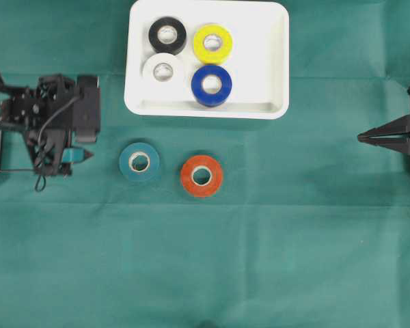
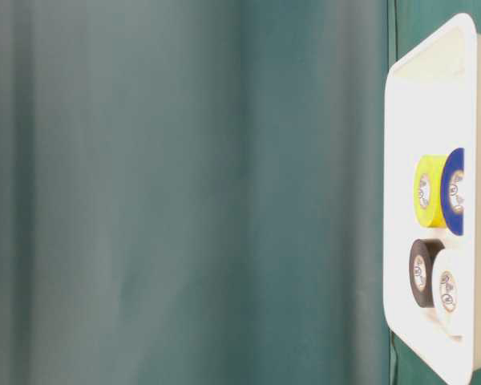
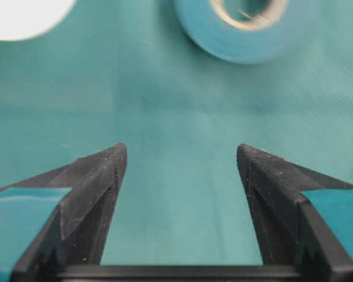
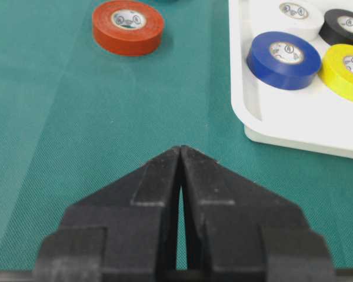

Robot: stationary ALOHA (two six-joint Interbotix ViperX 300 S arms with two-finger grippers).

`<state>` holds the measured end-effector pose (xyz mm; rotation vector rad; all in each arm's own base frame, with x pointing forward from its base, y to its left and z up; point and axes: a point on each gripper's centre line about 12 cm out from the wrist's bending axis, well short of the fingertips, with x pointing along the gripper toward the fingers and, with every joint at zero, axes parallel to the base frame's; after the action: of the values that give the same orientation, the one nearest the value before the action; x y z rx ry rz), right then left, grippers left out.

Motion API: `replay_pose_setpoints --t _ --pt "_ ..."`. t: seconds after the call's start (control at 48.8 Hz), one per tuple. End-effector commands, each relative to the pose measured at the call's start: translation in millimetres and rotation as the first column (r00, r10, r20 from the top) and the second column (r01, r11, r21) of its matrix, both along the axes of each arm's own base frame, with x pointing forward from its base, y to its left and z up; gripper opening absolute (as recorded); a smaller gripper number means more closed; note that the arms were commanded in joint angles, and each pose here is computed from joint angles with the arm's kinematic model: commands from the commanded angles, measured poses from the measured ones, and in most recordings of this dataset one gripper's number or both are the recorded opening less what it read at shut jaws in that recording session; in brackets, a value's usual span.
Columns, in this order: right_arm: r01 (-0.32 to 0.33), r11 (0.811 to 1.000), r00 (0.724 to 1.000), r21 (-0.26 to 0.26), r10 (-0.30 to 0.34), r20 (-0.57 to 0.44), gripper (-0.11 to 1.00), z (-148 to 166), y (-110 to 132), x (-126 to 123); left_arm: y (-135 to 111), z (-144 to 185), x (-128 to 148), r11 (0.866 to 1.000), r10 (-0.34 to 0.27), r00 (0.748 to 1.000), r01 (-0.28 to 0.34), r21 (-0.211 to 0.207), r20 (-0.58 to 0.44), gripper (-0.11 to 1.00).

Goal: Put the tape into the white case with the left arm.
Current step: 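Release the yellow roll and withdraw the left gripper leftward, then lower the left gripper into the teal roll's core and grip it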

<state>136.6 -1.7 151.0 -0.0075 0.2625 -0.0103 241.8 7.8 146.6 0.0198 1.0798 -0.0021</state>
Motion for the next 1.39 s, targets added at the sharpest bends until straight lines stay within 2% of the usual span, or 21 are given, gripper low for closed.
replay_pose_setpoints --t 0.0,0.123,0.595,0.882,1.066,1.374 --pt "0.001 1.0 1.0 0.0 -0.001 0.012 -0.1 5 0 2 -10 4 -2 0.999 -0.035 0.999 0.035 -0.003 0.02 0.71" --pt "0.001 1.0 1.0 0.0 -0.001 0.012 -0.1 5 0 2 -19 8 -5 0.998 -0.062 0.997 0.062 -0.009 0.042 0.7" --pt "0.0 1.0 1.0 0.0 0.0 0.012 -0.1 5 0 2 -22 8 -6 0.998 -0.066 0.997 0.067 -0.015 0.04 0.7" --pt "0.001 1.0 1.0 0.0 -0.001 0.012 -0.1 5 0 2 -26 13 0 0.997 -0.081 0.994 0.082 -0.014 0.077 0.7" --pt "0.001 1.0 1.0 0.0 -0.001 0.012 -0.1 5 0 2 -31 19 11 0.995 -0.1 0.989 0.102 -0.01 0.11 0.7" --pt "0.001 1.0 1.0 0.0 -0.001 0.012 -0.1 5 0 2 -41 18 40 0.989 -0.149 0.983 0.15 0.006 0.107 0.7"
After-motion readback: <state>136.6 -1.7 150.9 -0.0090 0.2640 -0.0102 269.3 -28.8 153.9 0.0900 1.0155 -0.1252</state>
